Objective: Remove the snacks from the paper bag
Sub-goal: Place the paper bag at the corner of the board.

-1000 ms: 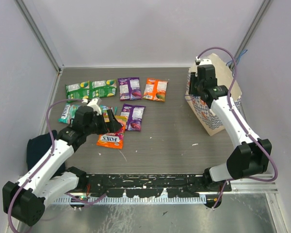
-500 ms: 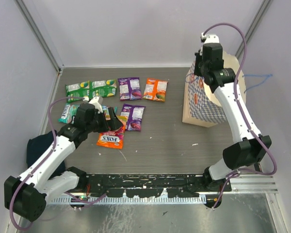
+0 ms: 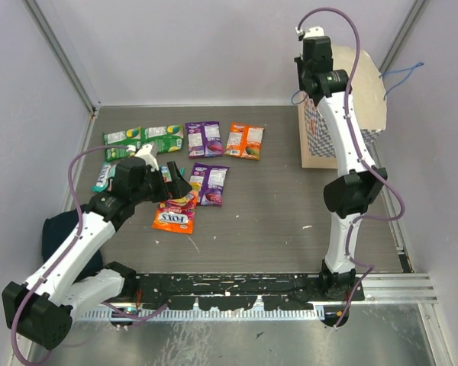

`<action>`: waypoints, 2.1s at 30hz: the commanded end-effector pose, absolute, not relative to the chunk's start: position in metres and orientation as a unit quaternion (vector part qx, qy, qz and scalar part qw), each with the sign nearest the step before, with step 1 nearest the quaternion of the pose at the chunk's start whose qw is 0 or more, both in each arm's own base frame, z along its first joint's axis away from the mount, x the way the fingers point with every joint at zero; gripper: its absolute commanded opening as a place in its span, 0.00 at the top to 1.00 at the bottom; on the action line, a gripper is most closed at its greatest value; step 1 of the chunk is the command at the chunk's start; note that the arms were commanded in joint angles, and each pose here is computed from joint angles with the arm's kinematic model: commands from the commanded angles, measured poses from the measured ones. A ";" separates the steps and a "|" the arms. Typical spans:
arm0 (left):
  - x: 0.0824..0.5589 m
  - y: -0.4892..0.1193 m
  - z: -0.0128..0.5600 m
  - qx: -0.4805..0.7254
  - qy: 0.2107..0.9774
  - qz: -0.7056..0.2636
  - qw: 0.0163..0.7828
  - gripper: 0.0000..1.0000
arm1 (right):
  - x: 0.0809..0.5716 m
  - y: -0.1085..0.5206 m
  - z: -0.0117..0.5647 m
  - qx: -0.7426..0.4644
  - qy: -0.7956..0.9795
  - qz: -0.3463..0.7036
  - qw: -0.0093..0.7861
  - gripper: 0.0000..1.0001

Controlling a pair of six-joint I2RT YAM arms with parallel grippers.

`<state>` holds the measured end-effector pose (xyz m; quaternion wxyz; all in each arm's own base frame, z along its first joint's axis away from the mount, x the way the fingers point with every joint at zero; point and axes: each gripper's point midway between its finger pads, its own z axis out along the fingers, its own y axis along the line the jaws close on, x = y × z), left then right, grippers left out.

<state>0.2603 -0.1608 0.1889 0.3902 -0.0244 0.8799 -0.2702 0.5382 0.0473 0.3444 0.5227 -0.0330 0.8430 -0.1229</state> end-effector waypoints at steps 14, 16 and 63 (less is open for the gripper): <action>0.270 -0.162 0.207 -0.009 0.872 -0.269 0.410 0.02 | 0.572 -0.018 0.377 -0.073 0.810 -0.144 0.563 1.00; 0.271 -0.163 0.210 -0.008 0.871 -0.271 0.410 0.02 | 0.574 -0.028 0.375 -0.073 0.811 -0.137 0.563 1.00; 0.281 -0.064 0.146 -0.187 0.892 -0.053 0.409 0.06 | 0.388 0.175 0.421 0.061 0.708 0.190 0.677 0.02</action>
